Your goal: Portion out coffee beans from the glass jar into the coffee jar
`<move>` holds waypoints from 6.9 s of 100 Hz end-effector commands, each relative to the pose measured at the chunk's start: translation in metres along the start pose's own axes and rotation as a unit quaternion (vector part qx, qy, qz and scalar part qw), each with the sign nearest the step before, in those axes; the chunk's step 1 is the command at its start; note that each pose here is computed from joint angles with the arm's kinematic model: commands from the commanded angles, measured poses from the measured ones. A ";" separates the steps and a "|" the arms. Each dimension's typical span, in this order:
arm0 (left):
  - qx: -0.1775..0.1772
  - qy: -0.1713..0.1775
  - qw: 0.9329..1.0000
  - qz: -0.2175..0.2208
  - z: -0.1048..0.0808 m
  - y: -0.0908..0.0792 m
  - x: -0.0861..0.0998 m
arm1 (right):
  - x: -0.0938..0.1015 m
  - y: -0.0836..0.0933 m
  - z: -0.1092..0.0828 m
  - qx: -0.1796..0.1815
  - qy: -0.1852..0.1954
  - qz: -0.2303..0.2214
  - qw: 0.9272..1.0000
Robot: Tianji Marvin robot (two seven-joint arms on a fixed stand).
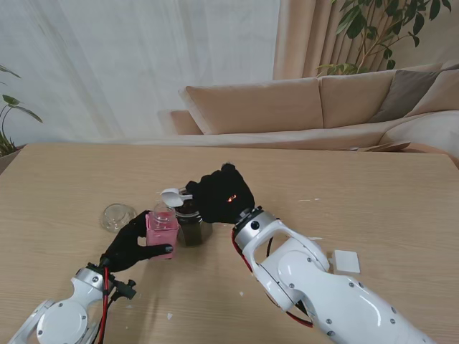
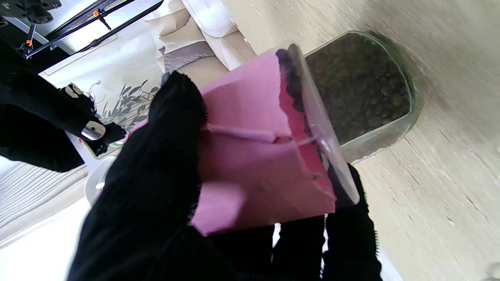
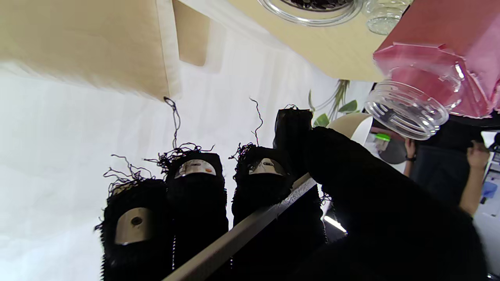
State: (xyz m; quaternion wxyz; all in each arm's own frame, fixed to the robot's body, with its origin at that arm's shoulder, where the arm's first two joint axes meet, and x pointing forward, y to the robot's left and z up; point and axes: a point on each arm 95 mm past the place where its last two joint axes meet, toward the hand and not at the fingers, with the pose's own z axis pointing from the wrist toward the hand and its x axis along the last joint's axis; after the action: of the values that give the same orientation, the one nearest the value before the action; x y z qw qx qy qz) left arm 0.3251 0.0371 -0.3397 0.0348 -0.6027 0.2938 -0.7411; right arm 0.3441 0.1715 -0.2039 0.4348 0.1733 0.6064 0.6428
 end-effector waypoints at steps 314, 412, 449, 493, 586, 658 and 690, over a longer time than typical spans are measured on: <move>0.034 0.015 0.999 0.015 -0.024 -0.020 -0.018 | -0.038 -0.069 0.070 0.151 0.071 -0.014 0.986; 0.029 0.012 0.999 0.017 -0.021 -0.018 -0.019 | -0.042 -0.068 0.064 0.252 0.035 0.139 0.957; 0.020 0.012 1.000 0.020 -0.020 -0.012 -0.017 | -0.049 -0.065 0.056 0.256 -0.007 0.224 0.940; 0.006 0.003 1.000 0.025 -0.015 -0.003 -0.017 | -0.057 -0.059 0.049 0.249 -0.050 0.302 0.919; -0.006 -0.010 1.000 0.022 0.000 0.009 -0.014 | -0.020 -0.013 0.020 0.159 -0.002 0.282 0.946; -0.006 -0.008 1.000 0.016 0.003 0.008 -0.012 | 0.010 -0.012 0.010 0.081 0.038 0.127 0.988; -0.006 -0.008 1.000 0.014 0.004 0.008 -0.011 | 0.018 -0.010 0.008 0.040 0.052 0.050 0.997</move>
State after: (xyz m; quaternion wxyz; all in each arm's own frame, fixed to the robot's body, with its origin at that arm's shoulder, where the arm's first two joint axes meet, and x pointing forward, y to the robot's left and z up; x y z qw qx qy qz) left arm 0.3310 0.0384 -0.3539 0.0521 -0.6052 0.3038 -0.7340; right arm 0.3469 0.1865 -0.2129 0.3722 0.1849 0.6374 0.6488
